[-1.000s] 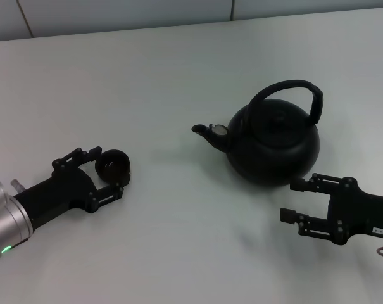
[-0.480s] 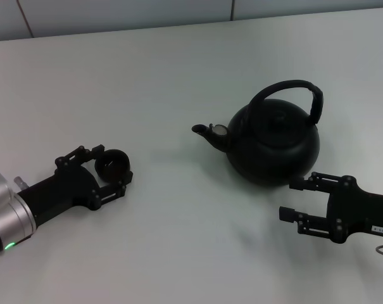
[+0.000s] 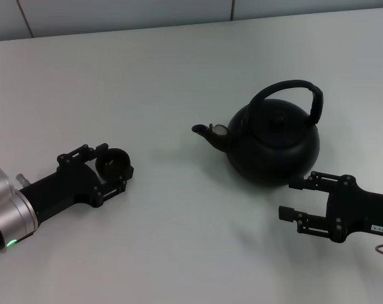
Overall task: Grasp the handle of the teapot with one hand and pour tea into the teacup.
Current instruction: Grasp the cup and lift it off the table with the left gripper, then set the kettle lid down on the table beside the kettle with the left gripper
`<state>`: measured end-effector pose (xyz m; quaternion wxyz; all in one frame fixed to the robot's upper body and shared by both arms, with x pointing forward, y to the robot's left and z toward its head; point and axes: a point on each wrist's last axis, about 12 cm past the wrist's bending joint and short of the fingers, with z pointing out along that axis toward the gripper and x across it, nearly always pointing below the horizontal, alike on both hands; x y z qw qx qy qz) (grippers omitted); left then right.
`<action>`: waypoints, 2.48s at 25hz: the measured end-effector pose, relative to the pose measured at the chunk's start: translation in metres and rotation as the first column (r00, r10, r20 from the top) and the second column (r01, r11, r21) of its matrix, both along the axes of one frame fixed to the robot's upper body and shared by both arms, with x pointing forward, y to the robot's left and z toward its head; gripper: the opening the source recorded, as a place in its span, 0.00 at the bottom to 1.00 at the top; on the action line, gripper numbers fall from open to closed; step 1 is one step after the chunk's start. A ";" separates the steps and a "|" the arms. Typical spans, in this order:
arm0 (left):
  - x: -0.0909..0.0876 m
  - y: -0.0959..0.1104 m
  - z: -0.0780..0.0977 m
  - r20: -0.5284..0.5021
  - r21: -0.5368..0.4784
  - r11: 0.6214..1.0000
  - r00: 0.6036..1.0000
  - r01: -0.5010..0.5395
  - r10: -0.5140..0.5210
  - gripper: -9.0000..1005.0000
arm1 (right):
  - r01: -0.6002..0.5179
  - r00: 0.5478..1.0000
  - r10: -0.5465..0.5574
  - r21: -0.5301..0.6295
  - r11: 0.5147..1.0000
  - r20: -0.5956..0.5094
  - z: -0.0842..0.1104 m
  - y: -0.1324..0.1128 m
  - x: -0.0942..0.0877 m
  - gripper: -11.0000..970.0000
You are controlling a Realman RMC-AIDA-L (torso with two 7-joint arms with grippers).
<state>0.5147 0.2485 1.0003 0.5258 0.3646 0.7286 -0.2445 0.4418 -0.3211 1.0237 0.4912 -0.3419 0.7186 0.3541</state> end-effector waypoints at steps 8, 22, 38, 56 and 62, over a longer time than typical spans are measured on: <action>0.005 -0.012 0.006 0.017 -0.032 0.998 0.999 0.051 -0.051 0.69 | -0.001 1.000 0.001 0.002 1.000 -0.001 0.000 0.000 0.000 0.70; 0.020 -0.050 0.016 0.023 -0.050 0.988 0.989 0.145 -0.144 0.69 | -0.002 1.000 0.002 0.005 1.000 -0.001 0.000 0.001 -0.001 0.70; 0.016 -0.063 0.006 0.026 0.015 0.991 0.991 0.133 -0.134 0.70 | -0.003 1.000 0.003 0.005 1.000 -0.001 0.000 0.001 0.000 0.70; 0.016 -0.064 0.005 0.017 0.016 0.993 0.993 0.120 -0.120 0.71 | -0.006 1.000 0.006 0.004 1.000 0.003 0.001 0.002 0.002 0.70; 0.014 -0.064 0.007 0.029 -0.010 0.991 0.991 0.130 -0.129 0.80 | -0.005 1.000 0.005 0.004 1.000 0.001 0.001 0.002 0.002 0.70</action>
